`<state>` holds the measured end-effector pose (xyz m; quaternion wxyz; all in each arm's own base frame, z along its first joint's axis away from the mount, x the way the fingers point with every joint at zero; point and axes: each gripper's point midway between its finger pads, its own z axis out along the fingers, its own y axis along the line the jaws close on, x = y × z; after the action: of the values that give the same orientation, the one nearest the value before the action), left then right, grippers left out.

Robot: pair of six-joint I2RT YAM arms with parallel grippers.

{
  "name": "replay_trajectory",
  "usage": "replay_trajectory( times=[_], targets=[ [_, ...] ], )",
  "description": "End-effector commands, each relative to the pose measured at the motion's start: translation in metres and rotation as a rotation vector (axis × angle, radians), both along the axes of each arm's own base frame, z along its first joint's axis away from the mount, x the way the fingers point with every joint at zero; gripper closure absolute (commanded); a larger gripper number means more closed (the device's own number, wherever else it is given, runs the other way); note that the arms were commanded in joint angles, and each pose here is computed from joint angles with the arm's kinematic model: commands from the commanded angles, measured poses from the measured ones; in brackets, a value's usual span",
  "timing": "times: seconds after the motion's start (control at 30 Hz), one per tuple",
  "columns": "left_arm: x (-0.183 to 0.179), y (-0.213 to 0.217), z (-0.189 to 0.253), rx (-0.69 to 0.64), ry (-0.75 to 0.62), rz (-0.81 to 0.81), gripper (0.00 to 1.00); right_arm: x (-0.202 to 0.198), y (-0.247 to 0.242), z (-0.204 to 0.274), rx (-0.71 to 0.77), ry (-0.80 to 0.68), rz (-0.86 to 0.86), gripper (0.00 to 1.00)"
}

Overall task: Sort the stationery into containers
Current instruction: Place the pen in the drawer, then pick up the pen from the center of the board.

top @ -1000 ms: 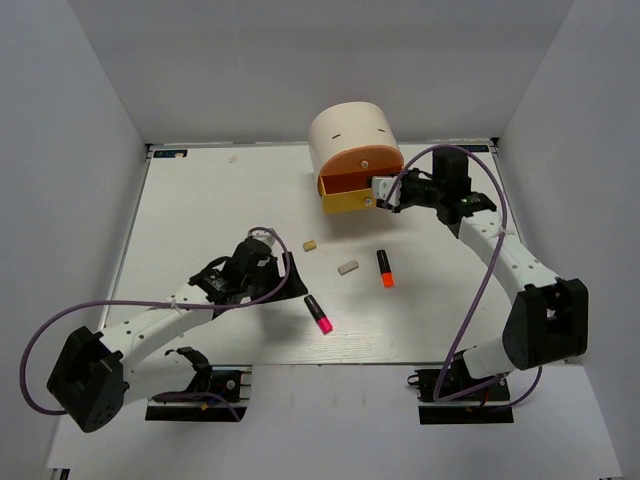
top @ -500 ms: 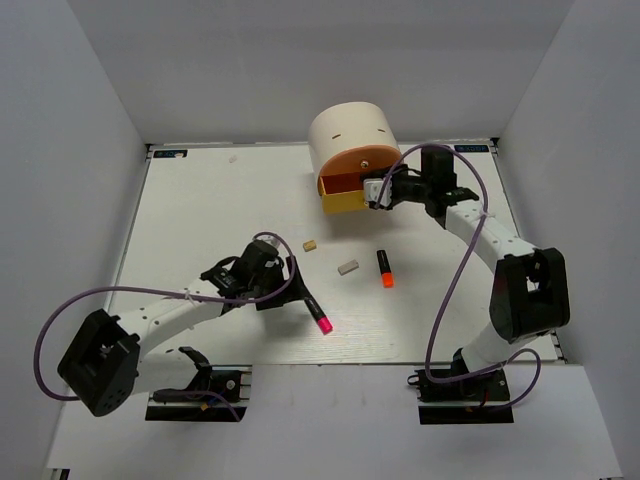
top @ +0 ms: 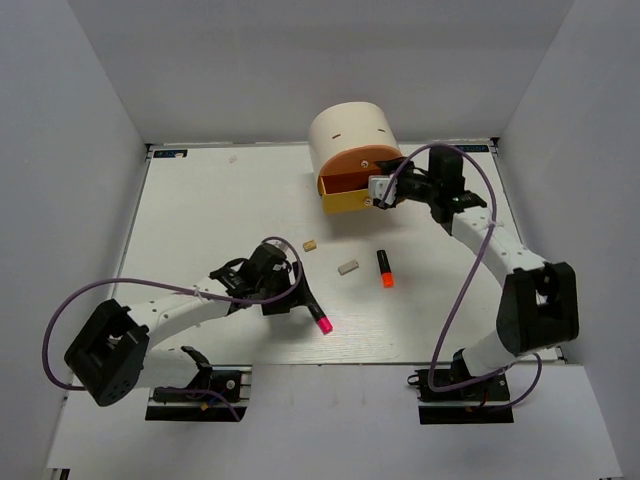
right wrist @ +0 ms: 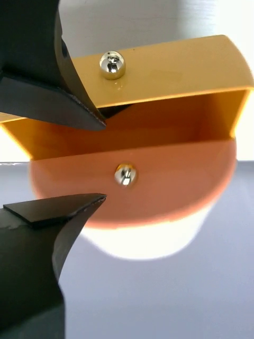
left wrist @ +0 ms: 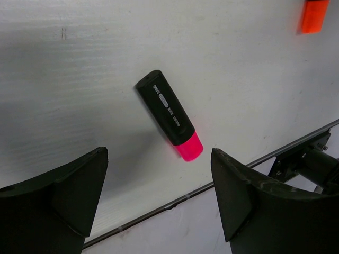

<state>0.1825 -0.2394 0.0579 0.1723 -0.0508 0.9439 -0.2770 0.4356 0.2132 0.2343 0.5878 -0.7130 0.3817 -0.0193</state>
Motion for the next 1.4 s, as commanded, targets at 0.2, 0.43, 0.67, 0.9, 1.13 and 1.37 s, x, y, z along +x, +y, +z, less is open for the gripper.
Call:
replay_trajectory(
  times=[0.2,0.43,0.67,0.9,1.13,1.37],
  targets=[
    [-0.003,-0.020,0.000,0.082,0.047,0.020,0.18,-0.051,-0.057,0.110,0.591,-0.009,-0.365,0.78],
    [-0.001,-0.030,-0.024,0.278,0.162,0.101,0.25,-0.106,-0.072,0.084,0.705,0.302,-0.465,0.69],
    [-0.009,-0.035,-0.050,0.410,0.237,0.134,0.30,-0.165,-0.071,0.071,0.766,0.344,-0.370,0.63],
    [-0.019,-0.048,-0.060,0.439,0.273,0.096,0.67,-0.182,-0.072,0.054,0.791,0.412,-0.378,0.56],
    [-0.029,-0.052,-0.042,0.450,0.211,-0.010,0.89,-0.188,-0.073,0.049,0.802,0.443,-0.387,0.49],
    [0.015,-0.072,0.045,0.317,-0.199,-0.139,0.99,-0.178,-0.085,0.049,0.837,0.404,-0.463,0.35]
  ],
)
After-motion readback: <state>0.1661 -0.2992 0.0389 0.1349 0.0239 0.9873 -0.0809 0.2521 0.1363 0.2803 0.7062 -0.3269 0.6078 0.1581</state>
